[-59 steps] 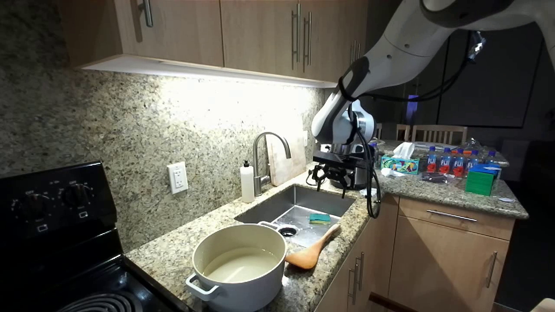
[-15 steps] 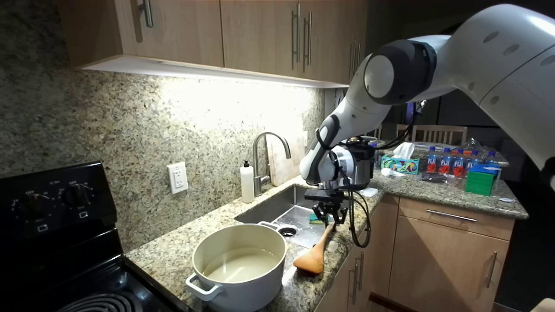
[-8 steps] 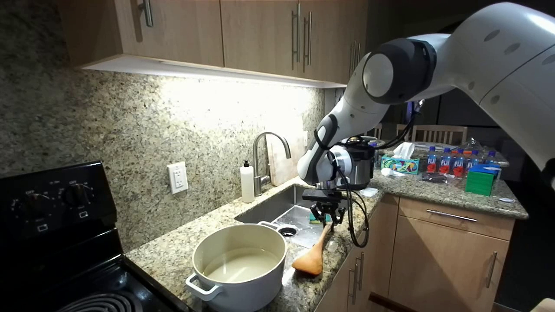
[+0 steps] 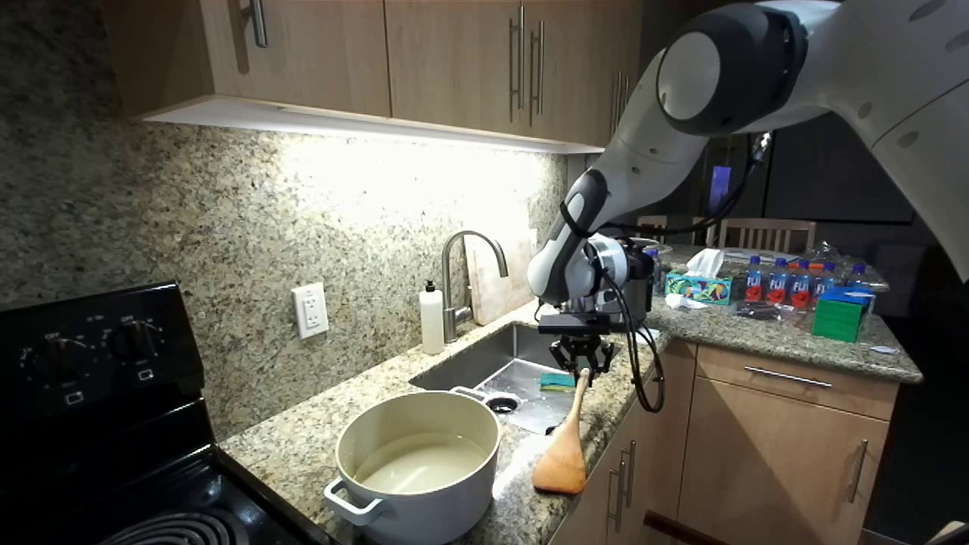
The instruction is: Use the wooden spoon to stir in the pot
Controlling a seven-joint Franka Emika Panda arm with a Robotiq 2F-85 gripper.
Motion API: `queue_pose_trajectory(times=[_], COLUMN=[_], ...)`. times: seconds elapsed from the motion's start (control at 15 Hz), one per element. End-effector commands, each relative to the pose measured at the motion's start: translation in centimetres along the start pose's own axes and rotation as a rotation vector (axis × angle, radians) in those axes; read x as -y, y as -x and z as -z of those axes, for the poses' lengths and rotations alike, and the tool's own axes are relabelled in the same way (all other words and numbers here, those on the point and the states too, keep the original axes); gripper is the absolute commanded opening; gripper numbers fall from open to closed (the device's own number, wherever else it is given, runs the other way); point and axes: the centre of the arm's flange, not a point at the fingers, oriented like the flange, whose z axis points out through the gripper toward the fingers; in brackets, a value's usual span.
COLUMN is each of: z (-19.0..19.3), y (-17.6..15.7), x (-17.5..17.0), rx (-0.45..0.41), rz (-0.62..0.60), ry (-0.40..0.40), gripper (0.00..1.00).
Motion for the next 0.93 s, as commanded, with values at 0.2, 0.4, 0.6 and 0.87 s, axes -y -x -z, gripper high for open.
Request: queue_pose_trajectory(times=[0.2, 0.4, 0.6, 0.87], z=[6.4, 9.0, 11.7, 15.1], y=[4.1, 5.3, 5.6, 4.4], x=[-0.6, 1.0, 1.2, -0.3], rx=[0.122, 0.222, 0.305, 0.39], rz=[0.212, 0.318, 0.361, 0.375], ry=[-0.076, -0.118, -0.144, -0.185], gripper=[0.09, 0.09, 0.09, 0.09])
